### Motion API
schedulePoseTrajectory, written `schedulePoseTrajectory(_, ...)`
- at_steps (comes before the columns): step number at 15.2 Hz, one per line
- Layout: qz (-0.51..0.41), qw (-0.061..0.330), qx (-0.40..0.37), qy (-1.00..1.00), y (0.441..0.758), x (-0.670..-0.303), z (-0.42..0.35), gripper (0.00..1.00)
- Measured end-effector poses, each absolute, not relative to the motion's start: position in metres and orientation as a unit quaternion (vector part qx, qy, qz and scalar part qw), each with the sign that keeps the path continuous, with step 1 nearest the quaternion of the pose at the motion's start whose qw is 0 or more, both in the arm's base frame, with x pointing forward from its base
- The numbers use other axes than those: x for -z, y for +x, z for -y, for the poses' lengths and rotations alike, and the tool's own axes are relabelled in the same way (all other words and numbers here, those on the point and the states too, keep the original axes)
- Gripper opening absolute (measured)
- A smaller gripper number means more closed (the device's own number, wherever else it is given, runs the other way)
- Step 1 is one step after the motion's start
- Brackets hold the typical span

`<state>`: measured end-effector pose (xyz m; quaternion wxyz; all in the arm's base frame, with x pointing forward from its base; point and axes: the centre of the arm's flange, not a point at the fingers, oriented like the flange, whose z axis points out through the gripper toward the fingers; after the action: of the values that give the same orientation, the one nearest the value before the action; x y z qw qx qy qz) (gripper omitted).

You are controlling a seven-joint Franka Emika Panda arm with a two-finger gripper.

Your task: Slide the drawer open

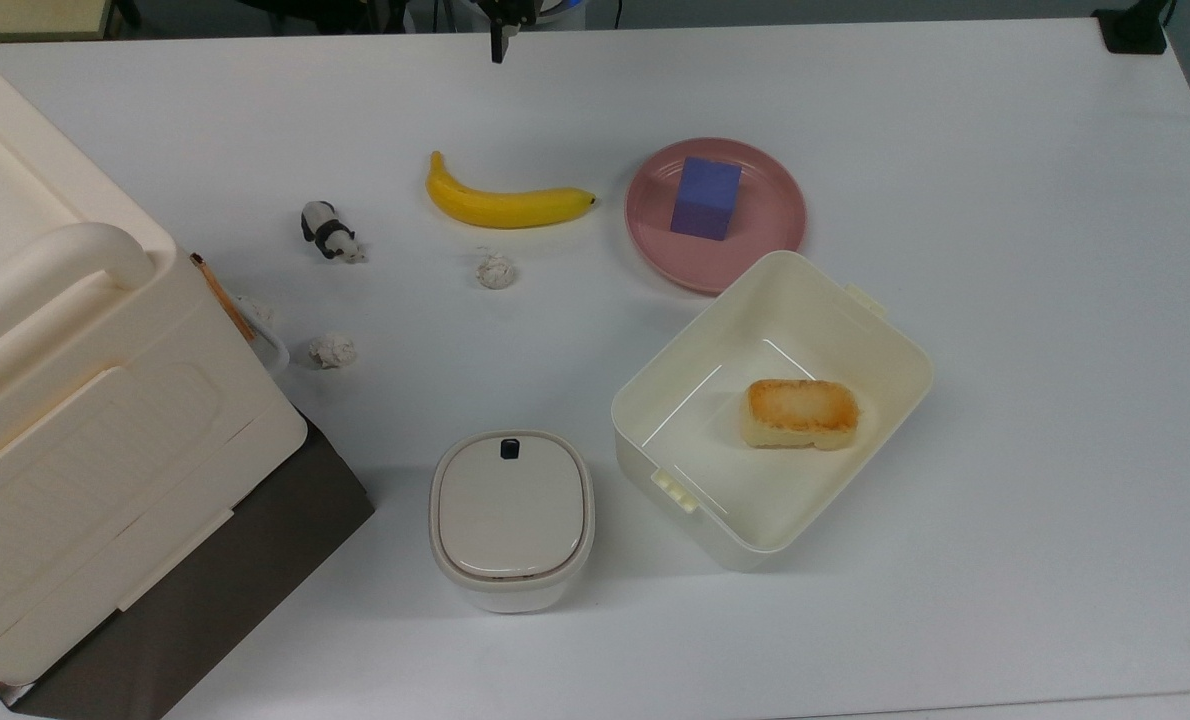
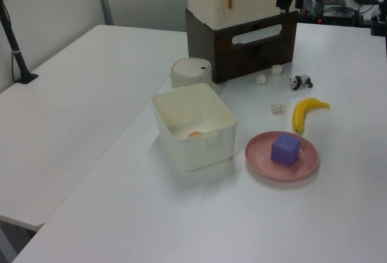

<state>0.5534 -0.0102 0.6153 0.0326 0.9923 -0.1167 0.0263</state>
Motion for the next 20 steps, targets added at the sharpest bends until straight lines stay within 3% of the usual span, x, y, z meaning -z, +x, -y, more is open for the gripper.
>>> schedulePoseTrajectory(10, 0.030, 0.037, -0.014, 0.999, 0.554, -0.608, 0.031, 1.00)
schedulePoseTrajectory(20, -0.065, 0.122, 0.000, 0.990, 0.605, -0.509, 0.091, 1.00)
